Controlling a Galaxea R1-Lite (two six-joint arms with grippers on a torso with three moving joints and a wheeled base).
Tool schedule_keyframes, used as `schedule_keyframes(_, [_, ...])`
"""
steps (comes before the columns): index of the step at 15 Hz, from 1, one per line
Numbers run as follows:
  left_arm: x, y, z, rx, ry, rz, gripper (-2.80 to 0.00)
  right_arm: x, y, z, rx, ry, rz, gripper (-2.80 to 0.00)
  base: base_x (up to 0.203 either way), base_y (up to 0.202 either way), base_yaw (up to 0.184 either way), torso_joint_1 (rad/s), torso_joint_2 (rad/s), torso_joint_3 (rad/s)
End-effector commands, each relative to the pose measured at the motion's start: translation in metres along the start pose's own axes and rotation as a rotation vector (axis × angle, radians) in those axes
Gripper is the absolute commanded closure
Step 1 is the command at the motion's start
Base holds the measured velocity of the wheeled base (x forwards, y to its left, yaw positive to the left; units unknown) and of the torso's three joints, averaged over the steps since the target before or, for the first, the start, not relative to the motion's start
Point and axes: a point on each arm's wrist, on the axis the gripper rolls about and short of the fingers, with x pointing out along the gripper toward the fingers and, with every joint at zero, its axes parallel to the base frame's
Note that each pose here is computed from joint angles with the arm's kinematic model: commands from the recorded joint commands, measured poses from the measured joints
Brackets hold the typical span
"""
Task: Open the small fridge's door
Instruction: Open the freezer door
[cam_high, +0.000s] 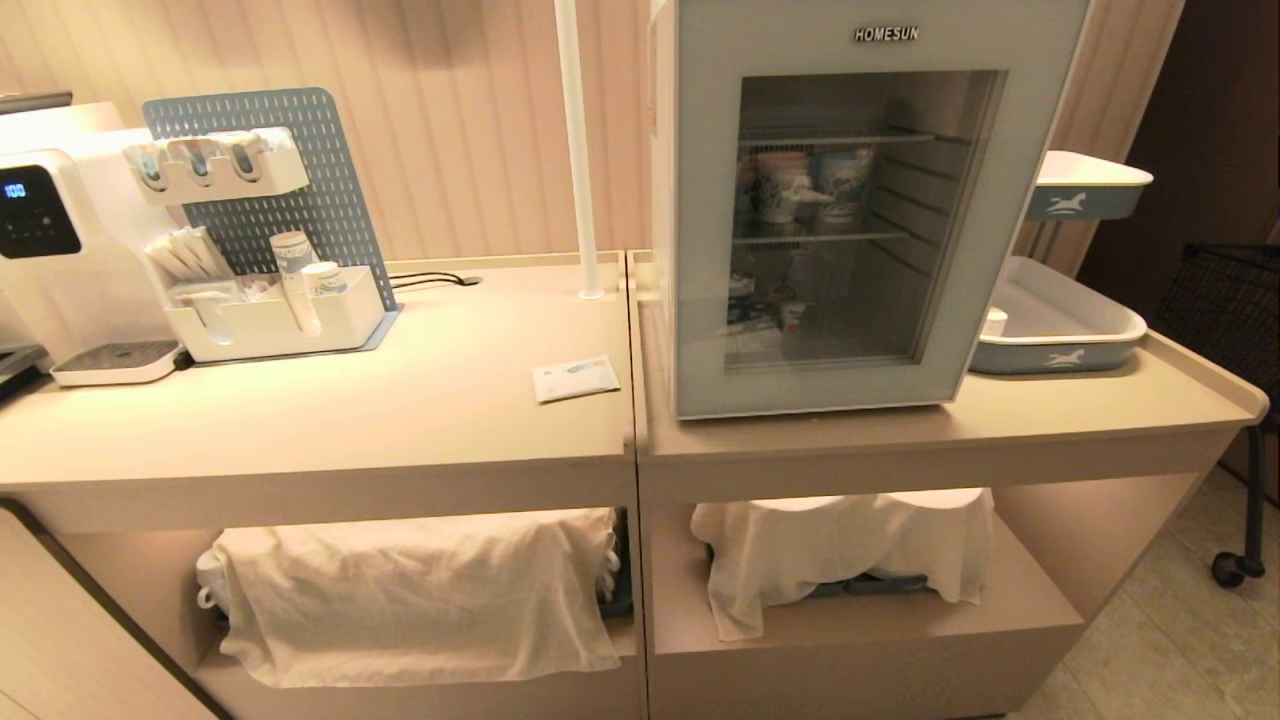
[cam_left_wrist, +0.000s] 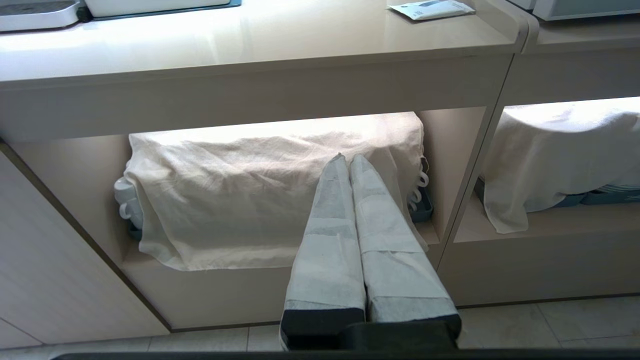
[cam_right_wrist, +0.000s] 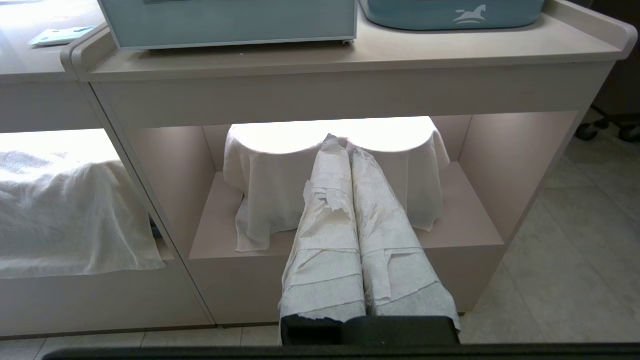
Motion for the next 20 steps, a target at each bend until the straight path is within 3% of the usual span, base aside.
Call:
schedule_keyframes(1, [0.000,0.000,0.000,0.012,0.008,-0.004,0.00,0.001,0.000,-0.003,0.007,0.010,-0.001,0.00,0.000,0.000,0.000,0.000,0.00,0.000])
schedule_keyframes(8, [0.000,0.000,0.001,0.028,-0.003,-0.002,0.00,0.001,0.000,-0.003,0.015,0.007,-0.001,0.00,0.000,0.000,0.000,0.000,0.00,0.000])
schedule_keyframes(12, [-0.014,0.001,0.034,0.030,-0.068,0.004,0.00,0.001,0.000,-0.003,0.015,0.007,-0.002,0.00,0.000,0.000,0.000,0.000,0.00,0.000])
schedule_keyframes(14, [-0.029,0.001,0.050,0.018,-0.009,-0.016,0.00,0.001,0.000,-0.003,0.015,0.007,-0.001,0.00,0.000,0.000,0.000,0.000,0.00,0.000])
schedule_keyframes(16, [-0.042,-0.001,0.066,0.007,0.033,-0.103,0.00,0.001,0.000,-0.003,0.015,0.007,-0.001,0.00,0.000,0.000,0.000,0.000,0.00,0.000])
schedule_keyframes(18, [-0.034,-0.001,0.086,-0.004,0.097,-0.147,0.00,0.001,0.000,-0.003,0.015,0.006,-0.001,0.00,0.000,0.000,0.000,0.000,0.00,0.000])
schedule_keyframes(20, [-0.019,0.000,0.117,-0.054,0.154,-0.173,0.00,0.001,0.000,-0.003,0.015,0.007,-0.001,0.00,0.000,0.000,0.000,0.000,0.00,0.000])
